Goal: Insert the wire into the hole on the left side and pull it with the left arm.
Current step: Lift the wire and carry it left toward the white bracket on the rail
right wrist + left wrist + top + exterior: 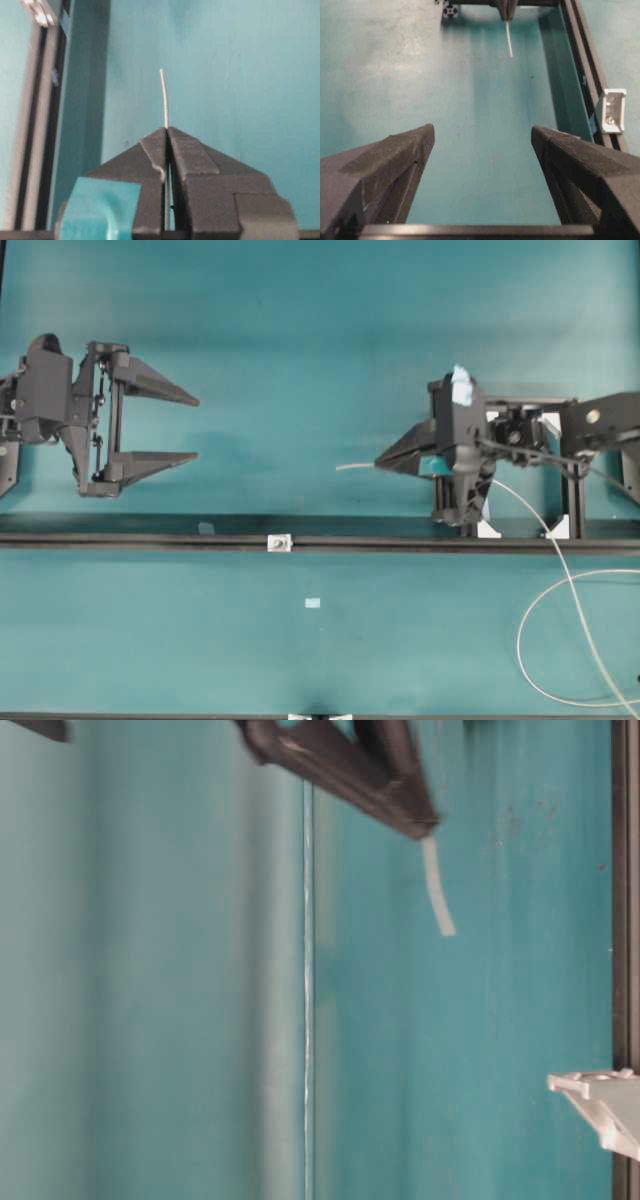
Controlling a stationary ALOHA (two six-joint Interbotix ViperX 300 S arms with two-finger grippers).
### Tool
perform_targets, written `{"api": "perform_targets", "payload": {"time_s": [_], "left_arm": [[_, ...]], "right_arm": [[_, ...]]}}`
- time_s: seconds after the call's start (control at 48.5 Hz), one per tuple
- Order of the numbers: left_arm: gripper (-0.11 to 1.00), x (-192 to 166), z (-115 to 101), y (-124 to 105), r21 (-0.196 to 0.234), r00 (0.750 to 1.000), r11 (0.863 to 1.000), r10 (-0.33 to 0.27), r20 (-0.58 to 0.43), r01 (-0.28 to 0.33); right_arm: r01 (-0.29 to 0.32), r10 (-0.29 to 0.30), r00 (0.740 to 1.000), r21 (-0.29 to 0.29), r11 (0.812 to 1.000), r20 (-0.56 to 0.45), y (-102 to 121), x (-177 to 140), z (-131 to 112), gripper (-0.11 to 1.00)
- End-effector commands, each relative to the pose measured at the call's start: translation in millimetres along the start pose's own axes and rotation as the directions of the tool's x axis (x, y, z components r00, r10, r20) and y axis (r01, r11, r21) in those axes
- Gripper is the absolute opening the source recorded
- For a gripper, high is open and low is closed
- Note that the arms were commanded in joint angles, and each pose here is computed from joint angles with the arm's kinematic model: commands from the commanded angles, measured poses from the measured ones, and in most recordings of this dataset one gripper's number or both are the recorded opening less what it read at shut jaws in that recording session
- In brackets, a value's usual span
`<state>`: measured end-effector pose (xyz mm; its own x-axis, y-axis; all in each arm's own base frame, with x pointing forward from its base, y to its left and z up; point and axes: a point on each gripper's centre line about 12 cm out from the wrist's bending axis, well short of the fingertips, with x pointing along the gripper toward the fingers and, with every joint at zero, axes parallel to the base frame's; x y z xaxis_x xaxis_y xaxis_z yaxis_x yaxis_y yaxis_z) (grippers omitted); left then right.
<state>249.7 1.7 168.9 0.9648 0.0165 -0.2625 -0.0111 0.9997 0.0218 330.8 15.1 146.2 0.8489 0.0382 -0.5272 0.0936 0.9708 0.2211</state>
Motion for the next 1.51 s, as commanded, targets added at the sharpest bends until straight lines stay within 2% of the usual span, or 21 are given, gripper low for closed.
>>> {"api": "perform_targets", "payload": {"time_s": [0.0,0.474,0.681,0.866,1.093,1.176,1.258,1.403,1.485], "left_arm": [[0.63,3.4,9.6,-0.6,-0.001,1.000,1.000,-0.002,0.029,0.002],[0.63,7.0,16.9,-1.0,-0.017,0.999,1.000,-0.002,0.037,0.002],[0.63,4.9,16.7,-13.7,-0.006,0.997,0.999,-0.048,0.059,0.048],[0.63,-1.5,12.1,-21.7,-0.010,0.993,0.997,-0.073,0.092,0.074],[0.63,-9.0,1.0,-30.0,-0.025,0.989,0.994,-0.102,0.110,0.106],[0.63,-4.9,-10.1,-33.4,-0.053,0.991,0.992,-0.113,0.069,0.117],[0.63,3.2,-20.1,-37.8,-0.064,0.992,0.990,-0.125,0.037,0.127],[0.63,20.8,-29.7,-47.5,-0.051,0.988,0.988,-0.146,0.047,0.148],[0.63,28.0,-36.3,-52.4,-0.043,0.986,0.986,-0.158,0.056,0.160]], "right_arm": [[-0.016,0.016,0.998,0.000,1.000,0.062,5.8,-12.5,23.3,0.05],[-0.031,0.032,0.993,-0.015,0.999,0.113,11.0,-47.4,41.4,0.05],[-0.068,0.069,0.988,-0.012,0.998,0.138,18.5,-53.3,28.3,0.05],[-0.129,0.128,0.970,-0.009,0.992,0.208,31.0,-57.2,19.2,0.05],[-0.156,0.144,0.955,0.025,0.987,0.260,39.8,-51.8,5.3,0.05],[-0.147,0.137,0.953,0.019,0.989,0.270,45.4,-44.5,0.8,0.05],[-0.107,0.097,0.958,0.025,0.994,0.270,49.2,-35.4,-6.4,0.05],[-0.027,0.024,0.963,0.007,1.000,0.268,58.4,-23.6,-17.2,0.05],[-0.006,0.012,0.961,-0.020,1.000,0.276,71.2,-18.8,-21.1,0.05]]}}
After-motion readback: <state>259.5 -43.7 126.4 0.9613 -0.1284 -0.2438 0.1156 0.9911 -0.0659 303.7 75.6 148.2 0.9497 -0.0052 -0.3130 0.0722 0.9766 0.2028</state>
